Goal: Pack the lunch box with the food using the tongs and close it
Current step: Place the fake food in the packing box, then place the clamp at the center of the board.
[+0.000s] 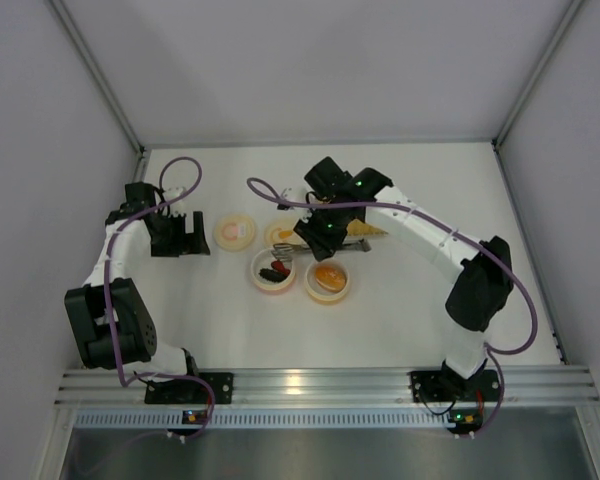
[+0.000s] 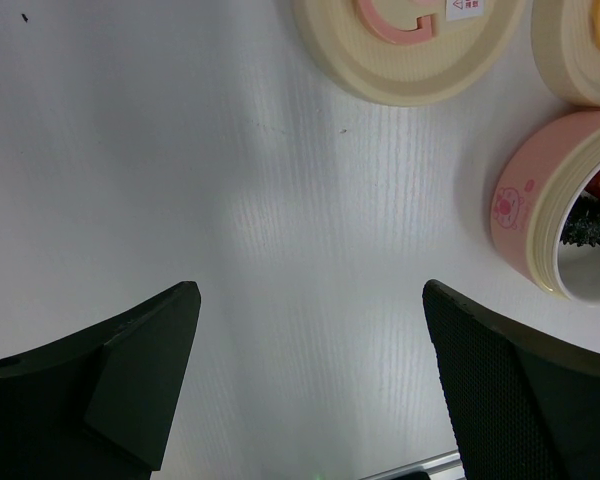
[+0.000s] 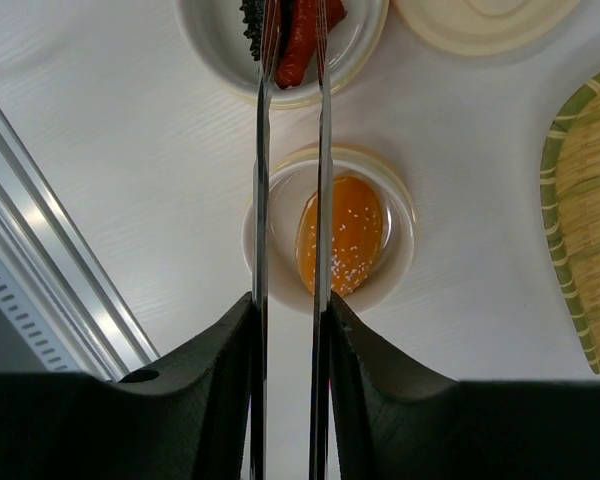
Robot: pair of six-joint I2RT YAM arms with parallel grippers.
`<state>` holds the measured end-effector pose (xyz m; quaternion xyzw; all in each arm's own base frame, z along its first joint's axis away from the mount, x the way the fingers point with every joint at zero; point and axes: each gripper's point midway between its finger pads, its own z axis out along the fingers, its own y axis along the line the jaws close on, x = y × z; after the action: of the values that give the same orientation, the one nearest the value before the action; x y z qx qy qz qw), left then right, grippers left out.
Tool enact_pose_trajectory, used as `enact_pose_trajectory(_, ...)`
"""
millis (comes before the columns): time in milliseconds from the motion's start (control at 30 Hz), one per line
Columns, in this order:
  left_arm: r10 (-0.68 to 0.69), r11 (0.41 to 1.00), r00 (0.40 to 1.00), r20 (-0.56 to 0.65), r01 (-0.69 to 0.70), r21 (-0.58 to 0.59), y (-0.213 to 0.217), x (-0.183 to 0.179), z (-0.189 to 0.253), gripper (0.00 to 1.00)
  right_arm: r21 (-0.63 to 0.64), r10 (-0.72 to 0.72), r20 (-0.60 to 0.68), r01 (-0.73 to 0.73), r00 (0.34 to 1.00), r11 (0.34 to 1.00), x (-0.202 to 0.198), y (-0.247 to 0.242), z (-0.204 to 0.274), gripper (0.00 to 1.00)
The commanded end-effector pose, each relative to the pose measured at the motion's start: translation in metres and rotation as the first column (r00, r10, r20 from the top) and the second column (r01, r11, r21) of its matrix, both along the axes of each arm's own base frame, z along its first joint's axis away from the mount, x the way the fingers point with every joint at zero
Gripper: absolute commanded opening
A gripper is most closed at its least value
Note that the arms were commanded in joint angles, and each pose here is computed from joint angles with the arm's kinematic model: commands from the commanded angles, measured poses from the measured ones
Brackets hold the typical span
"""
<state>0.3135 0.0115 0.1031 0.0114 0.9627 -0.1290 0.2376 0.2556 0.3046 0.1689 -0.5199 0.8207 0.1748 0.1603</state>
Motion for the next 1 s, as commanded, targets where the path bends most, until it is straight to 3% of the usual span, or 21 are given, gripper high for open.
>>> enact_pose_trajectory(0,-0.002,1.000,0.996,0.086,0.001,0.010,0.003,0.013,0.025,0.98,0.123,-0.018,0.089,0.007,0.996,0.992,0.002,0.003,0.048,0.32)
enact_pose_trajectory(167,-0.003,1.000,0.994,0.105,0.001,0.018,0.004,0.015,0.033,0.98,0.222,-0.150,0.101,0.125,0.983,0.967,0.029,-0.022,0.079,0.31)
enact_pose_trajectory(233,-0.006,1.000,0.994,0.111,0.004,0.017,0.003,0.016,0.034,0.98,0.274,-0.280,0.094,0.246,0.955,0.930,0.054,-0.052,0.092,0.30)
enact_pose_trajectory(367,0.007,1.000,0.994,0.107,-0.008,0.015,0.005,0.018,0.033,0.98,0.298,-0.555,0.069,0.513,0.829,0.805,0.099,-0.145,0.090,0.30)
enact_pose_trajectory(533,0.011,1.000,0.993,0.120,-0.011,-0.003,0.002,0.024,0.033,0.98,0.293,-0.741,0.122,0.689,0.661,0.663,0.121,-0.244,0.080,0.30)
enact_pose_trajectory(567,0.013,1.000,0.993,0.118,-0.012,-0.007,0.002,0.025,0.032,0.98,0.278,-0.789,0.124,0.742,0.602,0.610,0.124,-0.275,0.072,0.30)
enact_pose_trajectory(667,0.018,1.000,0.994,0.111,-0.015,-0.023,0.001,0.028,0.031,0.98,0.250,-0.833,0.162,0.795,0.528,0.553,0.135,-0.319,0.056,0.31)
enact_pose_trajectory(967,0.017,1.000,0.994,0.110,-0.014,-0.025,0.000,0.030,0.027,0.98,0.145,-0.877,0.184,0.870,0.443,0.470,0.175,-0.388,-0.017,0.29)
